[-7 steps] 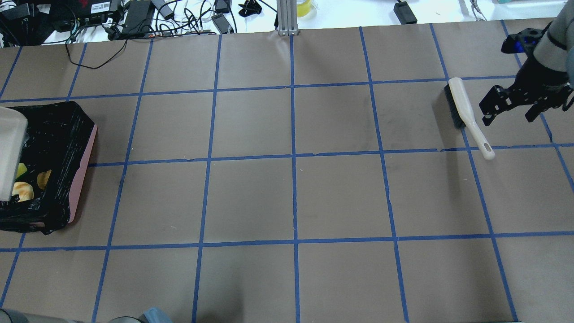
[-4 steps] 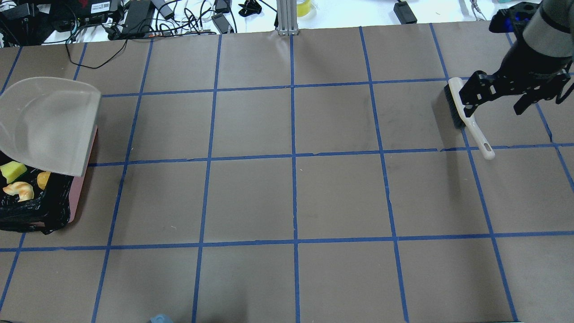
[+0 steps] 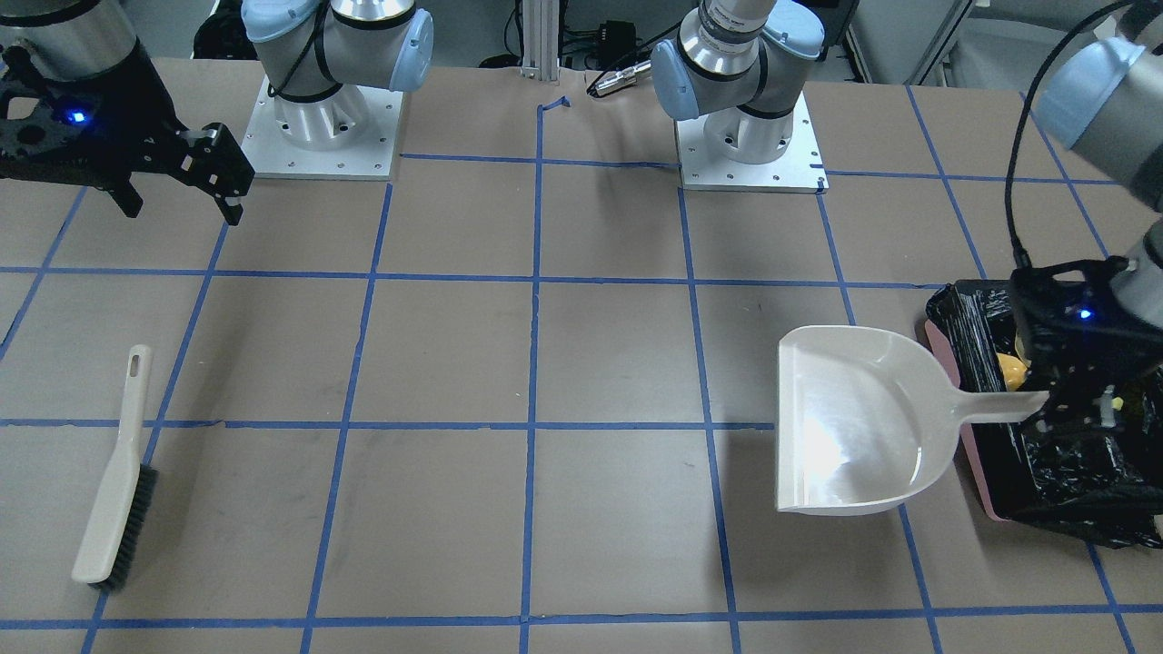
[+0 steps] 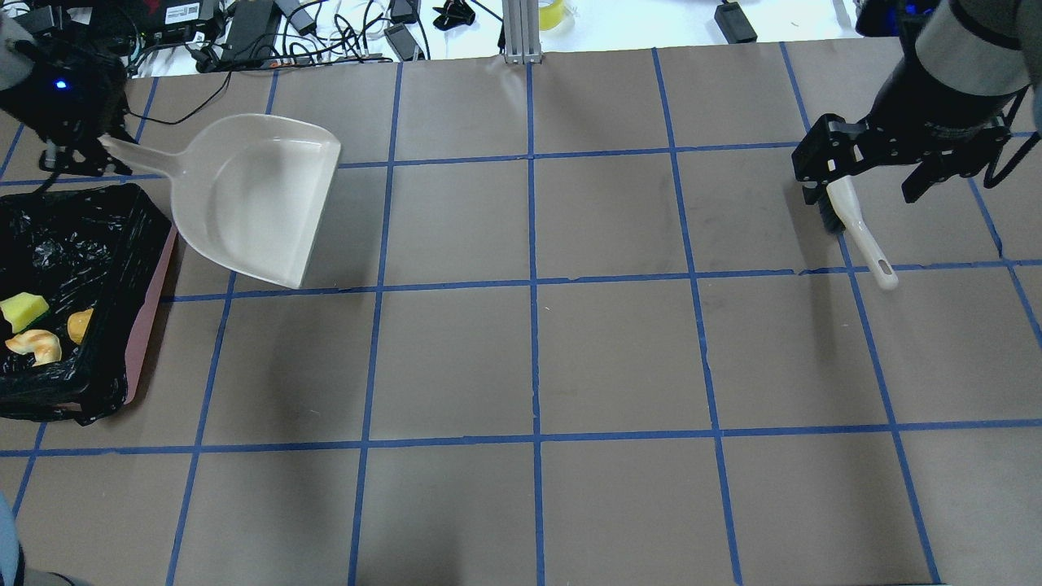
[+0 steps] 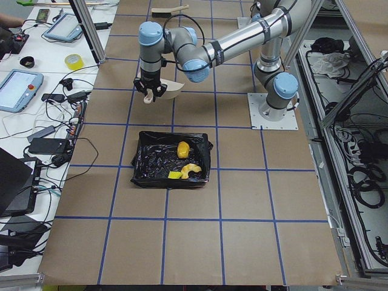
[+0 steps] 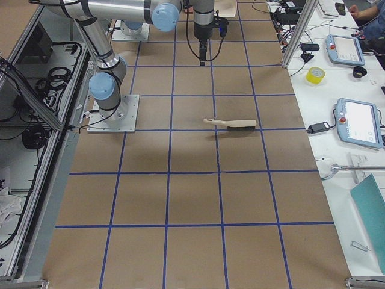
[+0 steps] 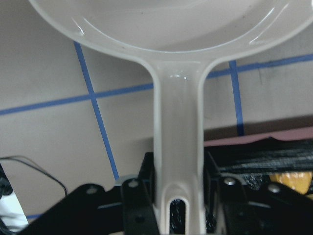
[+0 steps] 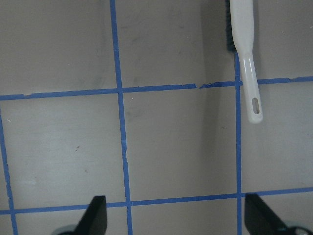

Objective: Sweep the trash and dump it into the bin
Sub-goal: 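Lower the empty dustpan onto the table with the left gripper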

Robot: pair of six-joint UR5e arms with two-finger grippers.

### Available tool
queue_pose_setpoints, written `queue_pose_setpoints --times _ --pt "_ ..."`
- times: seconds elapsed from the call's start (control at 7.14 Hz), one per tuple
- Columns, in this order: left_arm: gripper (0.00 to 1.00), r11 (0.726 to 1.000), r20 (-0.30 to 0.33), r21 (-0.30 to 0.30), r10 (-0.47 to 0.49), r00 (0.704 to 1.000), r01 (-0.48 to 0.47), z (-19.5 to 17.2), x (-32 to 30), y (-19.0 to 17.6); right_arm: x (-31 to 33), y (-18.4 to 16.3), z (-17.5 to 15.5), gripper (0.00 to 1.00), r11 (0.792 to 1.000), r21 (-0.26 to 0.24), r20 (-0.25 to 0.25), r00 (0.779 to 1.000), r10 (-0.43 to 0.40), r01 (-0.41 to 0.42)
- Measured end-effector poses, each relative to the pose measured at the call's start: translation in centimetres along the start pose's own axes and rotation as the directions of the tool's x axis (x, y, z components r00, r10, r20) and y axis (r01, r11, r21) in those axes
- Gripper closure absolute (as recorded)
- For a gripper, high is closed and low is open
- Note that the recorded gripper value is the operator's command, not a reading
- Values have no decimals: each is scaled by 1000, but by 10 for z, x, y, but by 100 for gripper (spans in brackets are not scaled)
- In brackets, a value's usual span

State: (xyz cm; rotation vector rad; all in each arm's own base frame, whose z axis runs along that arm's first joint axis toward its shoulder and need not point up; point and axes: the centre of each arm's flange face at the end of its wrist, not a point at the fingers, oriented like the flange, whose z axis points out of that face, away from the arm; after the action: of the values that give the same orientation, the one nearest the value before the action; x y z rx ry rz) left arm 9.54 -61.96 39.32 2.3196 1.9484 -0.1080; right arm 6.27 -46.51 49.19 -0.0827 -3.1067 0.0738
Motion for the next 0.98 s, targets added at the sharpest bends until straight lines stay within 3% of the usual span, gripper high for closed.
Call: queue_pose_setpoints --times 0.28,0.42,0.7,0.98 --pt "100 992 -8 103 -73 997 73 52 -24 -23 -16 3 -7 0 997 13 58 996 74 -75" --pt "100 988 -13 126 -89 996 90 76 -32 -25 -32 5 -12 0 993 16 74 991 114 -116" --pt "100 989 -39 126 -79 996 83 113 -41 -40 -65 12 -22 0 994 35 48 993 104 -106" --pt "100 991 -60 107 -80 995 86 125 -44 -50 -75 14 -24 0 995 44 32 996 83 -84"
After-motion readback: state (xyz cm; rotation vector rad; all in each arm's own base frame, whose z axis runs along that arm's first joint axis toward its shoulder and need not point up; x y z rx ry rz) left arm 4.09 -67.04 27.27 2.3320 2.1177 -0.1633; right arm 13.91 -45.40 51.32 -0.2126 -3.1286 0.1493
